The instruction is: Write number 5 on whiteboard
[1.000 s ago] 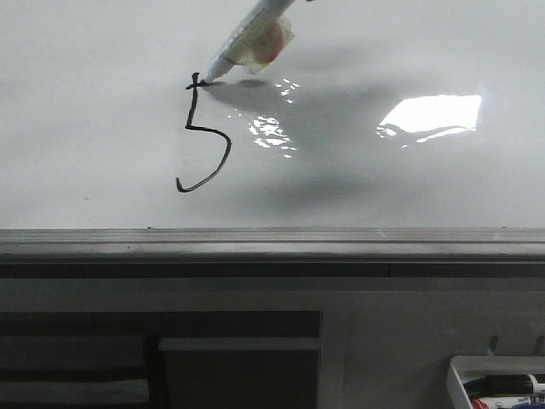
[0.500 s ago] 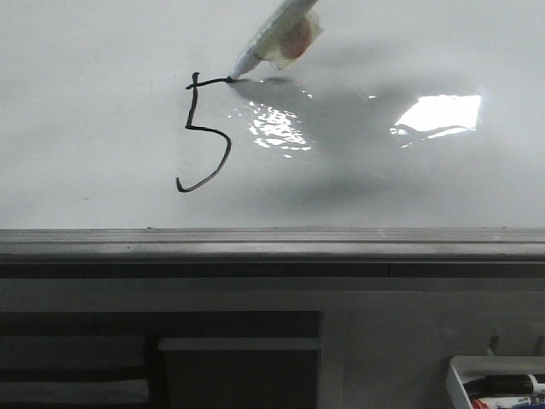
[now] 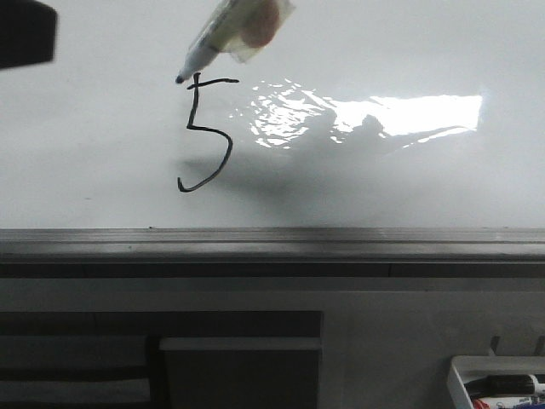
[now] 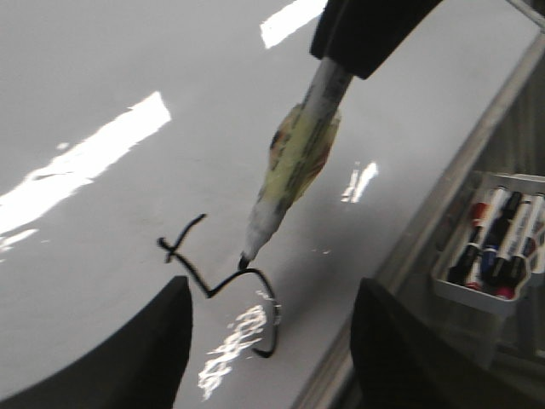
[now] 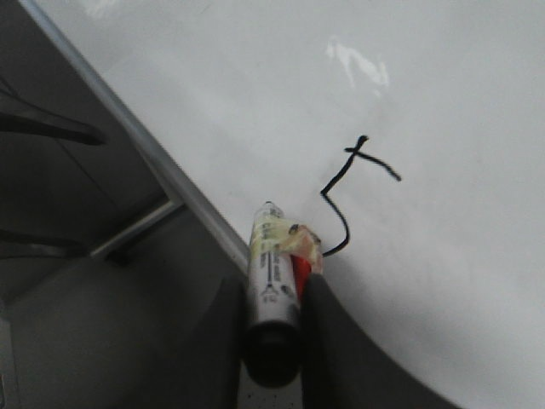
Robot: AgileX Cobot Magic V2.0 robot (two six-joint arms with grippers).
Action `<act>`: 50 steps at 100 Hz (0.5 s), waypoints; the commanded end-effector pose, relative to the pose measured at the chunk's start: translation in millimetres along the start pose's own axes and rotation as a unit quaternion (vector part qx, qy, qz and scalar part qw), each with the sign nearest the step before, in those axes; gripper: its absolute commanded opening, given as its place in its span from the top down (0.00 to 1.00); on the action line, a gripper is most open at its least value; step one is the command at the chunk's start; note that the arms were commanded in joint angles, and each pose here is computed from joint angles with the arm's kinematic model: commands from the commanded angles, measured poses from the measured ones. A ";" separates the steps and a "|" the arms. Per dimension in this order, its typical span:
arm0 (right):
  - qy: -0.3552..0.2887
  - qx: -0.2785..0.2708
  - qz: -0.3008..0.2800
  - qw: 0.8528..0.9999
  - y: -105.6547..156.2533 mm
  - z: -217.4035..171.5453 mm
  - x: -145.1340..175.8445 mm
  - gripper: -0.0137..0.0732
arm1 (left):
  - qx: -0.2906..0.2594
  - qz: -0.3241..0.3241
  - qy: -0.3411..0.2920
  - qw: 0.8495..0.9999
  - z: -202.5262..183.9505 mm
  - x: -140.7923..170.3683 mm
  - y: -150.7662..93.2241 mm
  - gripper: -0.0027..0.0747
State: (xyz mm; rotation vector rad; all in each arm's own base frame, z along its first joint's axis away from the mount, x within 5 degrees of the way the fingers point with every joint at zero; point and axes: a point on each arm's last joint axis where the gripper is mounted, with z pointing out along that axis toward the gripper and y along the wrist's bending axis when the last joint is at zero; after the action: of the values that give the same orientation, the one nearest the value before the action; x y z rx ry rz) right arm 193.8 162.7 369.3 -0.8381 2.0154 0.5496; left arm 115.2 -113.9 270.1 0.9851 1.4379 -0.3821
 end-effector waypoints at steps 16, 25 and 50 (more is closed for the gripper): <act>-0.017 -0.022 -0.037 0.999 16.9 -9.2 -9.3 0.91 | 0.047 -0.018 -0.037 0.998 32.5 -17.5 -1.0 0.47; -0.013 -0.023 -0.041 0.999 17.9 -9.1 -8.5 0.91 | 0.050 -0.015 -0.029 0.998 42.8 -18.7 1.1 0.47; -0.012 -0.040 -0.047 0.998 27.1 -8.5 -8.3 0.91 | 0.079 -0.014 -0.014 0.997 62.2 -8.8 -3.7 0.47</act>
State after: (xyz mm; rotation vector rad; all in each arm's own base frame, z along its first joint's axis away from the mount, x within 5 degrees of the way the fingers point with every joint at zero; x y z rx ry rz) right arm 174.6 177.8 363.8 -1.0004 2.0320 0.5696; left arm 149.5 -156.7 254.6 1.1079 1.4911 -0.4667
